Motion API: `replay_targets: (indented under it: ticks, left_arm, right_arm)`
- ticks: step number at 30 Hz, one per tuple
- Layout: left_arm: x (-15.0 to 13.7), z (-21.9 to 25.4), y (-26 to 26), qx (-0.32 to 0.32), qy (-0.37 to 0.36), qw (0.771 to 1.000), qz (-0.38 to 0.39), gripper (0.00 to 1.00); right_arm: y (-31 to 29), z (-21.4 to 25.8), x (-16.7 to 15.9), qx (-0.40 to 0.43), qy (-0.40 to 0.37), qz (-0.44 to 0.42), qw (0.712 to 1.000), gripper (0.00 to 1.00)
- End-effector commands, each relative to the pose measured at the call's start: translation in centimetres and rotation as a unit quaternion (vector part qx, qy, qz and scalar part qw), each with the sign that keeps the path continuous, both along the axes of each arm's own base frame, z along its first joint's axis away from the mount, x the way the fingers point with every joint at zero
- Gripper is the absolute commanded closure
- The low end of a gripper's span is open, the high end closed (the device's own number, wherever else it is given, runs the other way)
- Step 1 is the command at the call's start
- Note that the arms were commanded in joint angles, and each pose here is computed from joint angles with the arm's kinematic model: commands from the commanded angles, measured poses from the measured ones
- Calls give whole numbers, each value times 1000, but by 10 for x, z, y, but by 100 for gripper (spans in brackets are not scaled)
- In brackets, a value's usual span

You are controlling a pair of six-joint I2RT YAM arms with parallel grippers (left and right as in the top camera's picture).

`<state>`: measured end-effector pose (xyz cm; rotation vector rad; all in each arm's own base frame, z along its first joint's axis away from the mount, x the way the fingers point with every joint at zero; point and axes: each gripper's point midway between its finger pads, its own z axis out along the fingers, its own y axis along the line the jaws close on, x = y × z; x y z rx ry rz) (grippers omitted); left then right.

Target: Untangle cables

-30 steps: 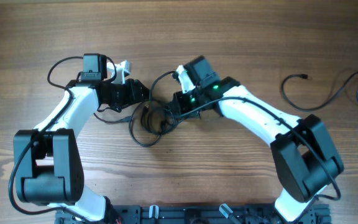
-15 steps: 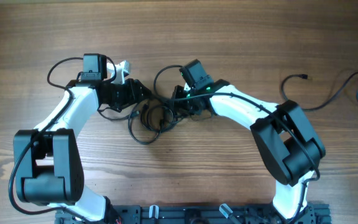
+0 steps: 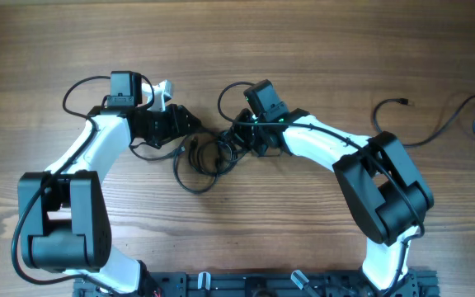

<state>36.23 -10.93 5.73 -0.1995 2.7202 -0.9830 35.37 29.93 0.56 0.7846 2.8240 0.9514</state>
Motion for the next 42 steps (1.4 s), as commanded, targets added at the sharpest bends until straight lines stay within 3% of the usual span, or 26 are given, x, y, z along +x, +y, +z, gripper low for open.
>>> replay_targets:
  ticks: [1, 4, 7, 10, 13, 18, 22, 27, 29, 32, 35, 39, 42]
  left_arm:
    - [0, -1, 1, 4, 1, 1000, 1, 51]
    - [-1, -2, 1, 4, 2, 1000, 1, 49]
    - [-2, 1, -3, -6, 0, 1000, -6, 44]
    - [-8, 17, -22, -68, -23, 996, -56, 38]
    - [-13, 29, -32, -106, -45, 989, -92, 37]
    - [-13, 29, -33, -107, -45, 989, -92, 38]
    - [-13, 29, -33, -107, -45, 989, -92, 60]
    - [-14, 31, -35, -114, -45, 988, -95, 60]
    - [-16, 33, -40, -122, -45, 986, -103, 65]
    - [-20, 36, -48, -132, -51, 983, -121, 91]
    - [-23, 33, -54, -121, -49, 983, -130, 86]
    - [-20, 10, -54, -38, -29, 993, -108, 82]
    - [-20, 9, -63, -27, -33, 993, -113, 82]
  right_arm:
    - [4, -5, -3, -1, -37, 72, 997, 96]
    - [6, 28, 4, 54, -109, 169, 978, 96]
    - [21, 83, -6, 190, -220, 315, 903, 96]
    - [21, 110, -18, 266, -263, 370, 850, 96]
    - [23, 120, -21, 285, -284, 386, 830, 96]
    - [24, 123, -18, 290, -272, 371, 839, 96]
    - [25, 124, -10, 294, -234, 332, 865, 96]
    - [30, 134, -24, 329, -222, 354, 847, 96]
    - [30, 134, -24, 327, -224, 354, 847, 96]
    - [30, 134, -24, 327, -223, 353, 848, 96]
    - [30, 134, -23, 327, -224, 353, 847, 96]
    - [32, 139, -21, 332, -225, 348, 847, 96]
    - [32, 140, -20, 333, -227, 348, 847, 96]
